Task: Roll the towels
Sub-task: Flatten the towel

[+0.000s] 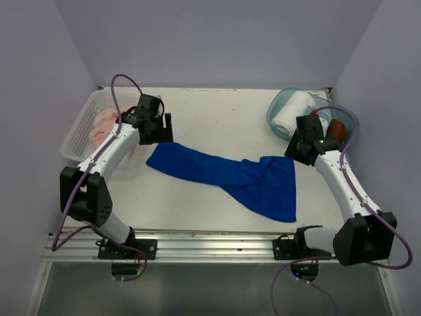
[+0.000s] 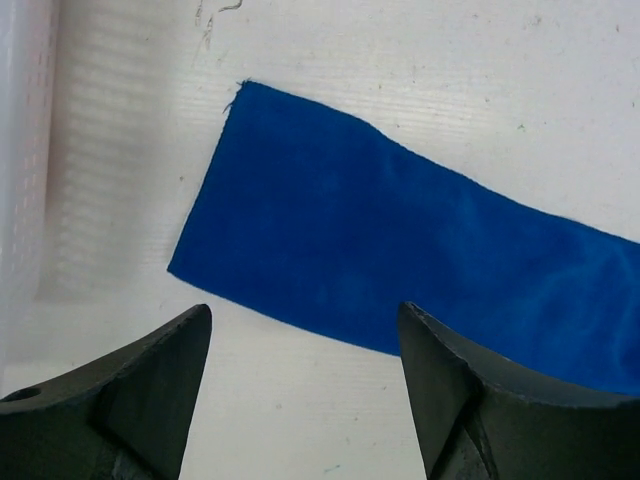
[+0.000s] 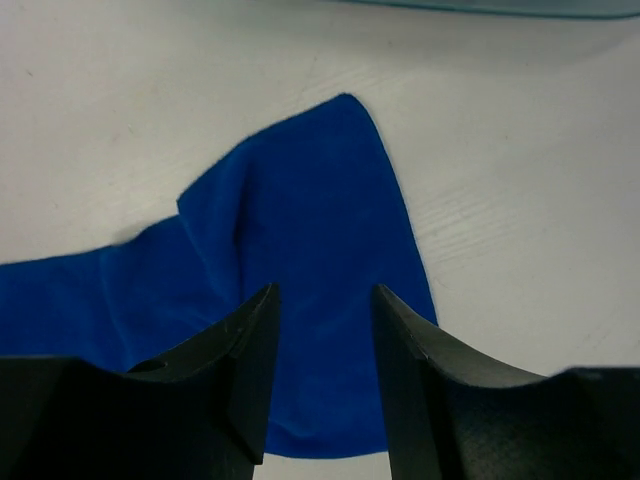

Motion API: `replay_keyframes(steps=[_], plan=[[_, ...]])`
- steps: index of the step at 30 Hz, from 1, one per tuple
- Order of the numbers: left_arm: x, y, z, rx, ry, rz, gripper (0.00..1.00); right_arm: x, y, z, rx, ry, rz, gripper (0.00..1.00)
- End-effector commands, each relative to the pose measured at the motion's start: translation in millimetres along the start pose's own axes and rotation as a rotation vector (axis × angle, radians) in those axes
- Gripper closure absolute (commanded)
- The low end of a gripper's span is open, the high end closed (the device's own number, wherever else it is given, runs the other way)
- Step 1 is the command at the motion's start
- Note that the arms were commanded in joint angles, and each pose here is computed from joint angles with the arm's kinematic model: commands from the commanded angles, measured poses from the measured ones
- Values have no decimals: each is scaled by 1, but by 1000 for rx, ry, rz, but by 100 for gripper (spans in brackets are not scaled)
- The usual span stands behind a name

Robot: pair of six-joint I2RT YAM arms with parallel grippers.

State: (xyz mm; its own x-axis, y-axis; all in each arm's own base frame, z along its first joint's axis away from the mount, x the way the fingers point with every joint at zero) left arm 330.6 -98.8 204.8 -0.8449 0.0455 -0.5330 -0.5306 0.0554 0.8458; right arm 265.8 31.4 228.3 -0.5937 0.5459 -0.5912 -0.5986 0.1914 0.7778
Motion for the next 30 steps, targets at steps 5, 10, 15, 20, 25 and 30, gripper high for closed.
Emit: replay_keyframes(steps=[5, 10, 15, 20, 25, 30], plan=[[44, 6, 13, -33, 16, 18, 28, 49, 0, -28, -22, -43, 108, 58], [55, -13, 19, -124, 56, 66, 32, 74, -8, -37, -38, -71, 172, 59], [54, -34, 26, -237, 94, 107, 37, 75, -2, -39, -40, -68, 191, 60], [73, -64, 23, -223, 96, 191, 17, 90, 5, -50, -23, -105, 214, 52], [87, -86, 17, -167, 110, 228, 30, 116, -2, -68, 66, -148, 285, 43], [81, -86, 11, -107, 91, 221, 95, 134, -9, -70, 50, -187, 355, 43]])
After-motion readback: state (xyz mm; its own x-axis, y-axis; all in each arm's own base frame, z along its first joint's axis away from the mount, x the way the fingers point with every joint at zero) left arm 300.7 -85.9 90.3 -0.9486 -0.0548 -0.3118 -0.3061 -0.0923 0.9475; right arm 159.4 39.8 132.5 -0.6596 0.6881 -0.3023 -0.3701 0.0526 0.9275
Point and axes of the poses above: each gripper's point midway between its finger pads, its own y axis back along the fingers, its own z axis along the line the jaws close on, x = y × z, the point moved 8 cm from there along y, back along the fingers, and after that the axes turned 10 degrees about -y, right-handed, at the moved point
